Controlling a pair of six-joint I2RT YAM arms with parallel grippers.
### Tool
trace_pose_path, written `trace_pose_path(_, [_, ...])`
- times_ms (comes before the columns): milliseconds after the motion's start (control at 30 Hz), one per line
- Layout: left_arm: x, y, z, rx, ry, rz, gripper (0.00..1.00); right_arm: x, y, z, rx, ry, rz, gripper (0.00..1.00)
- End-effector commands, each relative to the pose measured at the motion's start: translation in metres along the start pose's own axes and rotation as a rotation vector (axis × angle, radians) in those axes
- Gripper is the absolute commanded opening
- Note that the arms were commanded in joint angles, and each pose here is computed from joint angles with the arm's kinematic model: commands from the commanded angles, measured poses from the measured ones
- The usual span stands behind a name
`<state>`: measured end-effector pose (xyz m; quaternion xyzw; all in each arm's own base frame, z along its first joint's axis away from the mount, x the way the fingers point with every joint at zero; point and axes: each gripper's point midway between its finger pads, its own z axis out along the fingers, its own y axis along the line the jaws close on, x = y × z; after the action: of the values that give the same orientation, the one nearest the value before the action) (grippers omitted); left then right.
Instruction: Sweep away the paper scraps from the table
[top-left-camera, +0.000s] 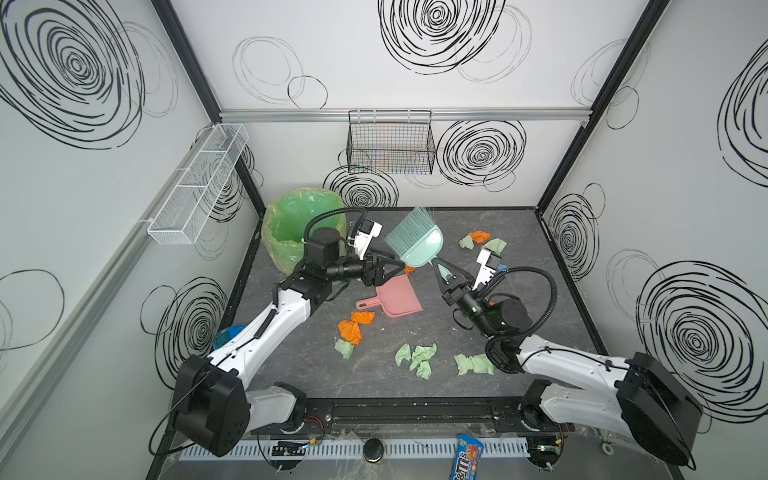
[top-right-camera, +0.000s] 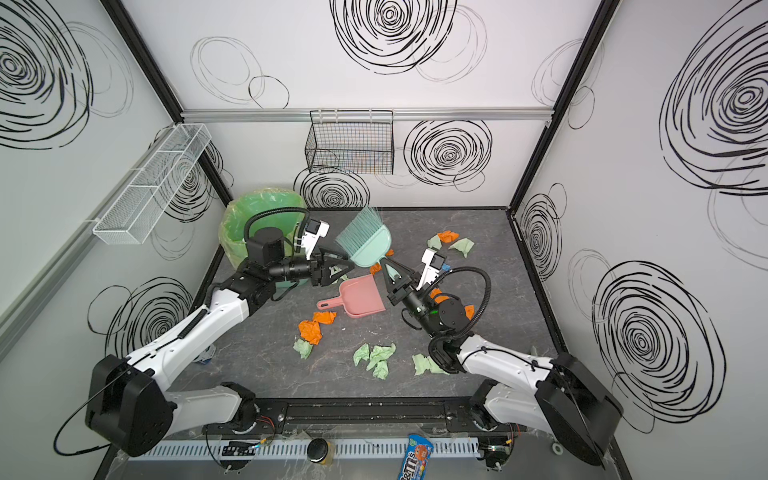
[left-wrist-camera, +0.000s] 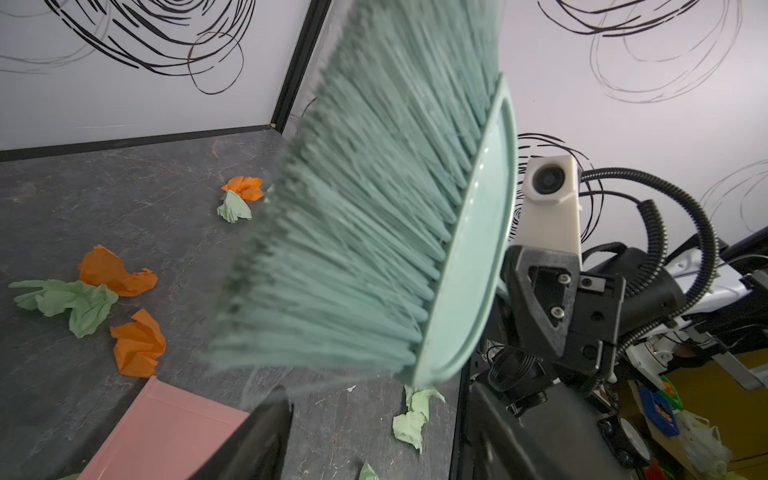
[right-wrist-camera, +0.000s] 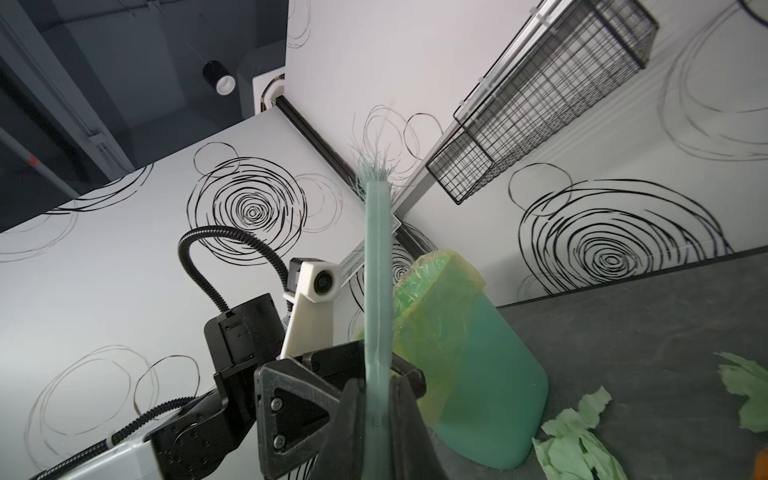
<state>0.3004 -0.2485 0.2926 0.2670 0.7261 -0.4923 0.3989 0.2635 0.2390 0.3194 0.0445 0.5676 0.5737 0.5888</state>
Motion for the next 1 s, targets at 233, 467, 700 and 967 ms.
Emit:
trace_pose_path(233, [0.008, 0.016, -0.037, -0.184, 0.129, 0.366, 0.72, -0.006, -0.08, -0.057, 0.395, -0.033, -0.019, 0.0])
trace_pose_path(467, [0.074, 0.063, -0.05, -0.371, 0.434, 0.715, 0.72, -0.017, -0.111, -0.089, 0.543, -0.059, -0.029, 0.02])
trace_pose_path(700, [0.132, 0.102, -0.043, -0.334, 0.606, 0.745, 0.73, -0.02, -0.117, -0.096, 0.53, -0.076, -0.003, 0.02])
trace_pose_path(967, [0.149, 0.12, -0.026, -0.284, 0.606, 0.734, 0.73, -0.014, -0.12, -0.095, 0.532, -0.055, 0.003, 0.02])
